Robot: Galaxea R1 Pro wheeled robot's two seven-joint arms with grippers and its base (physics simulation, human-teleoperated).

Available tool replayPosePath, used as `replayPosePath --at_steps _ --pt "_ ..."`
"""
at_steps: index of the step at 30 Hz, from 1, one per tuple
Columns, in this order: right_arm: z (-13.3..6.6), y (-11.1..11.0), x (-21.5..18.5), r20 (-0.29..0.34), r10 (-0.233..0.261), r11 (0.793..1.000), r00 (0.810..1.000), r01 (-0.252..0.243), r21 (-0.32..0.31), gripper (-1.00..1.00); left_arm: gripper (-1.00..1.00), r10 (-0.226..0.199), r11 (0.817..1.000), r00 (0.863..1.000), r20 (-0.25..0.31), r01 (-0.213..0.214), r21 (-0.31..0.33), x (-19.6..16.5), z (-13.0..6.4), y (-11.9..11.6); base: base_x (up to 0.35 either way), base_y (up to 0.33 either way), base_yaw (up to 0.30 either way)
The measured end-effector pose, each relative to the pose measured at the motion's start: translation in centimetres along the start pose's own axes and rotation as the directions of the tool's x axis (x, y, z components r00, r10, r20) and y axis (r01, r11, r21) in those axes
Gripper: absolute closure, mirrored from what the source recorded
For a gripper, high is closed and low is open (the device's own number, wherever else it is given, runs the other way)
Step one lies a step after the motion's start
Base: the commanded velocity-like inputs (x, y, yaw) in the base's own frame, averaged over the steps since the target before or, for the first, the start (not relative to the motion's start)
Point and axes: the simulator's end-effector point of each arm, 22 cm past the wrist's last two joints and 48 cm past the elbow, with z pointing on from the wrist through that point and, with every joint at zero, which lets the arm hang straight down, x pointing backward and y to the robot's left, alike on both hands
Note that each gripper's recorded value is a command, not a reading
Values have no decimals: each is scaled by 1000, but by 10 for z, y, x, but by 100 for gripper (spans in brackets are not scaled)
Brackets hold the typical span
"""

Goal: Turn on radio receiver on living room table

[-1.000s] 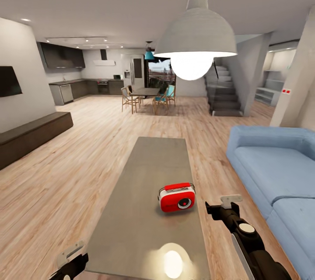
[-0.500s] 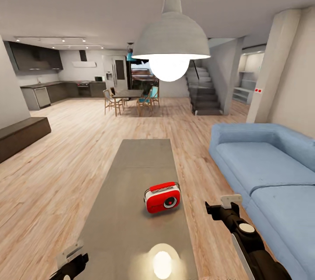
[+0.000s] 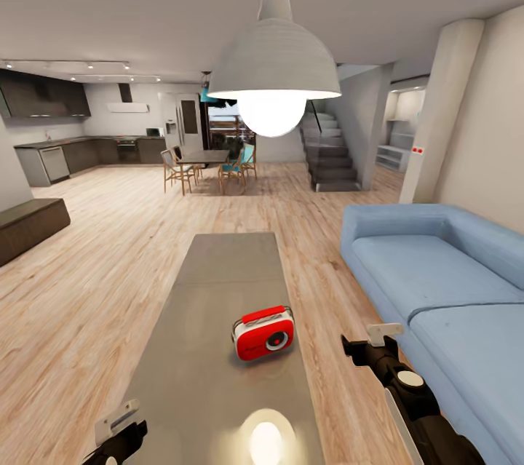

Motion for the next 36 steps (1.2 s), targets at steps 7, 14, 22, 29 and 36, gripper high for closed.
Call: replayPosePath --at_steps 7,14,22,29,36 --pt "0 0 0 0 0 1000 1000 0 0 -100 -100 0 1000 1000 0 0 0 0 0 0 319 7 0" --pt "0 0 0 1 -5 1000 1000 5 0 -100 -100 0 1000 1000 0 0 0 0 0 0 262 1 0" --pt "0 0 -1 3 -5 1000 1000 5 2 -100 -100 1 1000 1000 0 -1 1 0 0 0 16 0 0" --pt "-1 1 -16 71 -1 1000 997 1 0 -100 -100 0 1000 1000 0 0 0 0 0 0 9 0 0" --pt "-1 2 -17 75 -1 1000 997 1 -3 -100 -100 0 1000 1000 0 0 0 0 0 0 144 0 0"
